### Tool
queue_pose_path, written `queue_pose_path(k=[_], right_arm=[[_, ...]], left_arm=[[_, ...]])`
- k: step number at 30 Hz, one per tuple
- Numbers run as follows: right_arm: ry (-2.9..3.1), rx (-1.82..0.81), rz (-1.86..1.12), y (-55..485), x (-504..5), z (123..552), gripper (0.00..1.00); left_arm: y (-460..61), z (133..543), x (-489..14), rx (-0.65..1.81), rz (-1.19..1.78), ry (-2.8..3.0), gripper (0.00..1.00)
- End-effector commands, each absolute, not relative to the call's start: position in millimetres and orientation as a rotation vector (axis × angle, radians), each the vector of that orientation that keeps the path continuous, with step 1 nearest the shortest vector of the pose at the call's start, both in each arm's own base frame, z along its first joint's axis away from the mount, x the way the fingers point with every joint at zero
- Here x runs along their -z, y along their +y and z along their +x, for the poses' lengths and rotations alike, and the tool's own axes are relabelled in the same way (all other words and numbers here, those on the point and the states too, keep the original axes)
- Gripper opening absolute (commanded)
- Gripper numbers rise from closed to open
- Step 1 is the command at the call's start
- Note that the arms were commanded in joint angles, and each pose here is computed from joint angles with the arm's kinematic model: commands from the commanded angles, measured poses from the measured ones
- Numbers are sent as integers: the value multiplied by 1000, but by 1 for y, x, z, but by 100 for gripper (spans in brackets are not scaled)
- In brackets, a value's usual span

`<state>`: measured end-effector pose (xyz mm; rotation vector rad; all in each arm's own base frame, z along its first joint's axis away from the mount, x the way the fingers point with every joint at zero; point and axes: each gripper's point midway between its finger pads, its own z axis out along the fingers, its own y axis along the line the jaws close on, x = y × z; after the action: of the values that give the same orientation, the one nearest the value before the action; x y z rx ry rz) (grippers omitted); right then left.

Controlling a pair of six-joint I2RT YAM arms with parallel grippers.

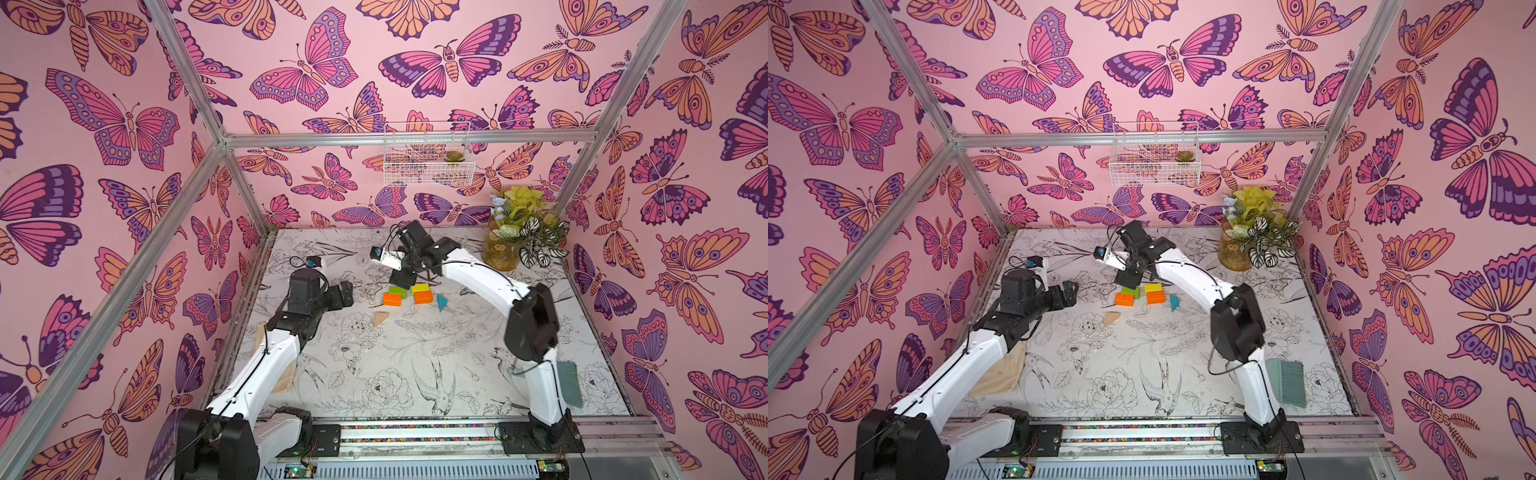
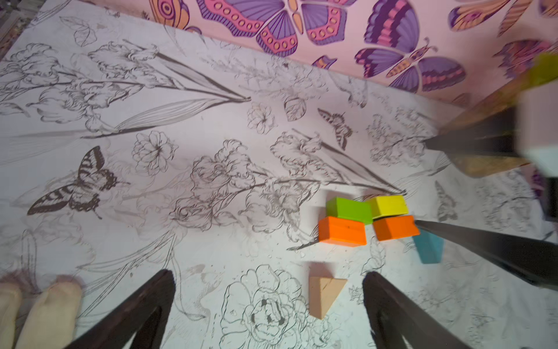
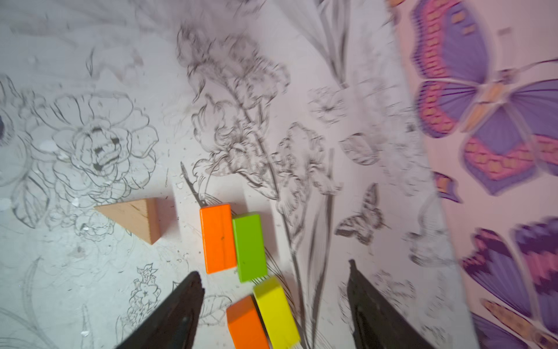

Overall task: Assemble a piece of candy with building blocks
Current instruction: Place the building block at the center of the board.

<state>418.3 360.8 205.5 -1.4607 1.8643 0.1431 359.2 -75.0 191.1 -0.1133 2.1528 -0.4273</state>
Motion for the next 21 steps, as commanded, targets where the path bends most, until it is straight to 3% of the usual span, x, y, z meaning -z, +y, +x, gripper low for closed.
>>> queue_pose_path(k=[1, 2, 5, 8, 14, 18, 21], right_arm=[[1762, -214, -1040, 327, -300, 438, 73], [1781, -242, -946, 310, -312, 437, 65], [1891, -326, -727, 264, -316, 438, 25], [2056, -373, -550, 222, -282, 450, 0], [2402, -538, -472, 214, -178, 447, 0], [2476, -663, -409, 228, -141, 449, 0], [2515, -690, -405, 233, -126, 450, 0]], left_arm=[[-95, 366, -224, 678, -41, 2051, 100], [-96, 369, -221, 694, -46, 2057, 100], [-106, 373, -204, 767, -32, 2116, 99], [-119, 378, -172, 880, -50, 2210, 92], [-147, 384, -142, 1057, -32, 2307, 60], [-155, 389, -132, 1046, -18, 2334, 32], [-159, 393, -125, 1051, -23, 2356, 18]])
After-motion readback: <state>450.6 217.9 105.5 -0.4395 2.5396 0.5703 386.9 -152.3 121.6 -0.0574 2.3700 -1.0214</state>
